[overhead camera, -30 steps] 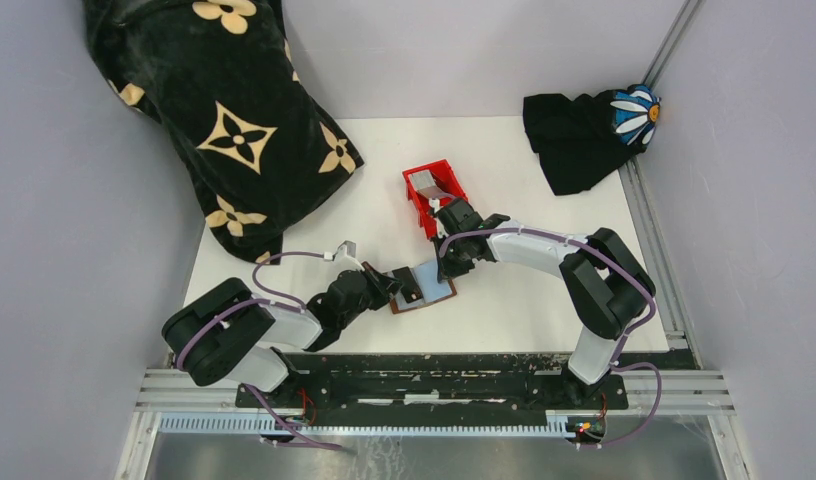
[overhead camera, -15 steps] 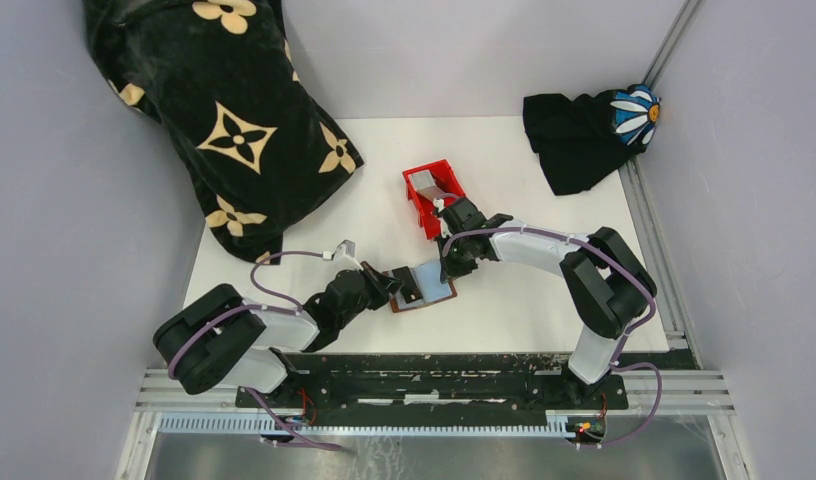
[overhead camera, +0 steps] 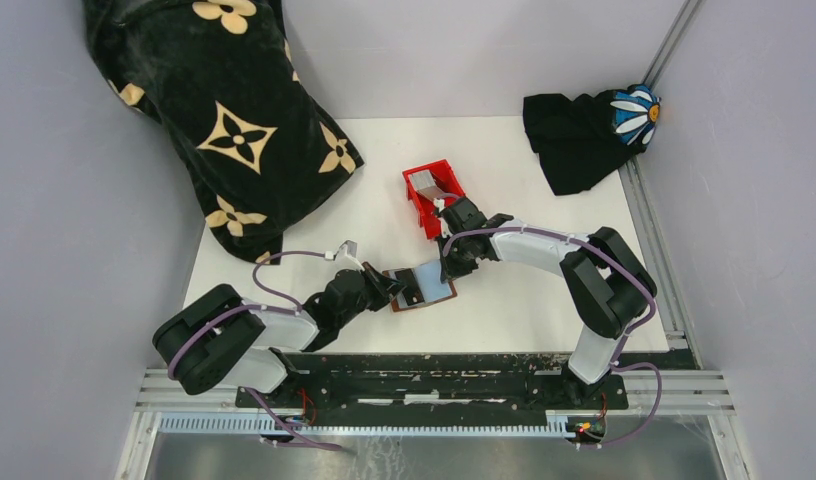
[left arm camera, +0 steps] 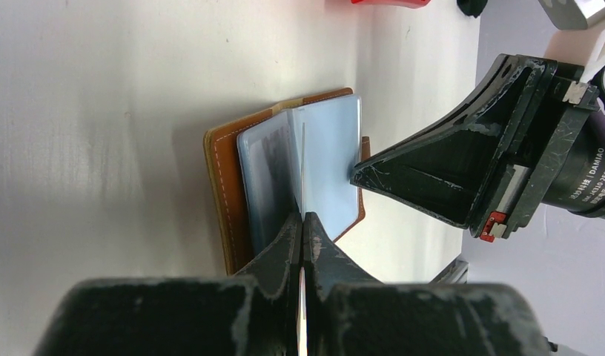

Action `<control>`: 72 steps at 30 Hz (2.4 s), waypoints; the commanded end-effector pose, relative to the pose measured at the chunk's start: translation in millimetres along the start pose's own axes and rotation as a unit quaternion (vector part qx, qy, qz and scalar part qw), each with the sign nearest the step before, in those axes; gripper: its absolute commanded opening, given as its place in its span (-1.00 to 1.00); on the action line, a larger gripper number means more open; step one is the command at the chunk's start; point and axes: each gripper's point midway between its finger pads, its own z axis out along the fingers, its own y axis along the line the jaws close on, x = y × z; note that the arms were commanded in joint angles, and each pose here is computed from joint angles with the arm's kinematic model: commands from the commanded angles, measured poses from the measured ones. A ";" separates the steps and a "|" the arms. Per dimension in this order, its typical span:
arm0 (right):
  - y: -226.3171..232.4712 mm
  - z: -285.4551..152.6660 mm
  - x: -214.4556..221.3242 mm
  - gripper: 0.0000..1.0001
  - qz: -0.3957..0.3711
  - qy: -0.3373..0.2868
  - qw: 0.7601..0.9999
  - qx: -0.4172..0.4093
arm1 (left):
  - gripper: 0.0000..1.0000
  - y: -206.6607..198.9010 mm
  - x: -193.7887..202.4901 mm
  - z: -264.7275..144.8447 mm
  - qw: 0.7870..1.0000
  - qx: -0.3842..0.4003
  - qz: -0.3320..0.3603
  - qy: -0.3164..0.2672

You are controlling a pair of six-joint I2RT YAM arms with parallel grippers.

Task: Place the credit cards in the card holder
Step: Insert the credit card into the card holder.

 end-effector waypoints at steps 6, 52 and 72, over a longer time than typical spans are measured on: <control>0.0 -4.4 -6.9 -0.98 -0.004 -0.016 1.000 -0.006 | -0.94 -27.6 -12.1 -1.7 0.999 0.038 -0.025 -0.010; 0.3 -1.3 -6.0 -0.98 -0.001 -0.012 1.000 -0.011 | -0.94 -23.6 -7.8 -0.9 0.998 0.037 -0.043 -0.003; 0.4 -1.4 -5.9 -0.98 0.000 -0.013 1.000 -0.012 | -0.94 -18.8 -3.9 4.6 0.998 0.031 -0.046 0.001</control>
